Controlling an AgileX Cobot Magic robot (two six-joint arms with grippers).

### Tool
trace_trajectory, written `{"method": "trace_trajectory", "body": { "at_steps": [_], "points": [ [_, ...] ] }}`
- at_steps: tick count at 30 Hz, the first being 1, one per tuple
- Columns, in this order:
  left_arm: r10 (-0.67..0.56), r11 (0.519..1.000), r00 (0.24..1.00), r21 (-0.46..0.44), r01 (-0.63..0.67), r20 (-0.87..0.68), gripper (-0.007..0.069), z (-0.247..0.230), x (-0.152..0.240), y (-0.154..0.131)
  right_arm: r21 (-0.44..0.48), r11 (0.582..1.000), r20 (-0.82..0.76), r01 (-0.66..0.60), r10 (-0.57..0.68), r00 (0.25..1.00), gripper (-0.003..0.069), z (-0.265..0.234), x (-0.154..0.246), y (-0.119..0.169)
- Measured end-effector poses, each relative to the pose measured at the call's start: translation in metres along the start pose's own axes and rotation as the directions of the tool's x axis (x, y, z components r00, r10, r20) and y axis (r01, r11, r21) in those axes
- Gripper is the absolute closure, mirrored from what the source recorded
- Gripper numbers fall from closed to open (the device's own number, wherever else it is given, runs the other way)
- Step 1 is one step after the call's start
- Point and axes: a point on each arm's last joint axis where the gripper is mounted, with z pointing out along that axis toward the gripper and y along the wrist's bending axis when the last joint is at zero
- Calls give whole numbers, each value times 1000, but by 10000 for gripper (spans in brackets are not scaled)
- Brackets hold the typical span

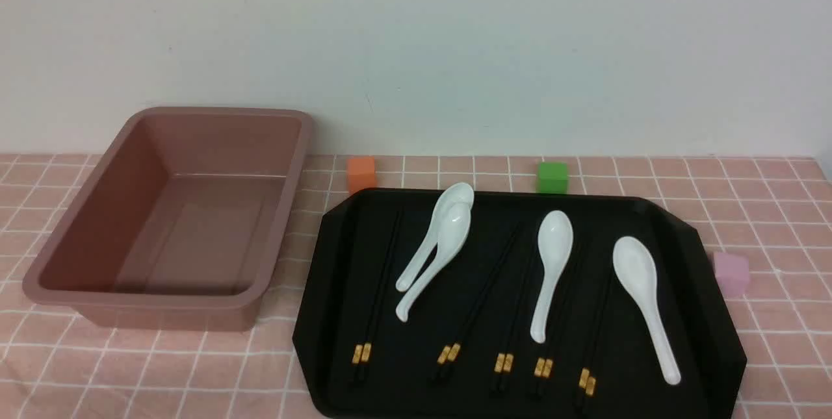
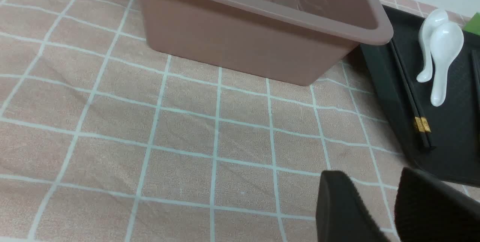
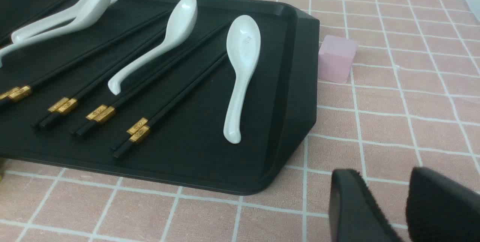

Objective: On pink tablecloth take chopsticks from black tray and put them in box.
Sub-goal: 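Reach over to the black tray and grasp a pair of chopsticks with the left gripper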

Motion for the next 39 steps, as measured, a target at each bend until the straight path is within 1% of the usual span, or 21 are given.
{"method": "trace_trajectory", "body": {
  "at_steps": [16, 22, 24, 25, 28, 29, 30, 31, 32, 34, 35, 36, 39],
  "points": [
    [0, 1000, 1000, 1, 0, 2, 386, 0, 0, 0, 0, 1000, 0, 0, 0, 1000, 419, 0, 0, 0],
    [0, 1000, 998, 15, -1, 57, 386, 0, -5, -1, 0, 1000, 0, 0, 0, 1000, 419, 0, 0, 0],
    [-32, 999, 995, 36, 29, 92, 386, 0, -8, -3, 0, 1000, 0, 0, 0, 1000, 419, 0, 0, 0],
    [-68, 997, 993, 50, 63, 101, 386, -1, -10, -4, 0, 1000, 0, 0, 0, 1000, 419, 0, 0, 0],
    [-249, 965, 959, 122, 233, 139, 386, -2, -15, -8, 0, 1000, 0, 0, 0, 1000, 419, 0, 0, 0],
    [-262, 961, 955, 126, 246, 136, 386, -2, -15, -8, 0, 1000, 0, 0, 0, 1000, 419, 0, 0, 0],
    [-398, 911, 903, 183, 369, 162, 386, -3, -20, -10, 0, 1000, 0, 0, 0, 1000, 419, 0, 0, 0],
    [-412, 905, 897, 187, 382, 159, 386, -3, -20, -10, 0, 1000, 0, 0, 0, 1000, 419, 0, 0, 0],
    [-510, 853, 843, 231, 468, 173, 386, -4, -24, -10, 0, 1000, 0, 0, 0, 1000, 419, 0, 0, 0],
    [-574, 811, 796, 267, 521, 192, 386, -5, -28, -10, 0, 1000, 0, 0, 0, 1000, 419, 0, 0, 0],
    [-585, 804, 787, 274, 528, 198, 386, -5, -29, -10, 0, 1000, 0, 0, 0, 1000, 419, 0, 0, 0],
    [-617, 780, 758, 293, 553, 210, 389, -6, -31, -10, 0, 1000, 0, 0, 0, 1000, 419, 0, 0, 0],
    [-630, 766, 752, 315, 560, 196, 422, -11, -39, -15, 0, 1000, 0, 0, 0, 1000, 419, 0, 0, 0]
  ]
}}
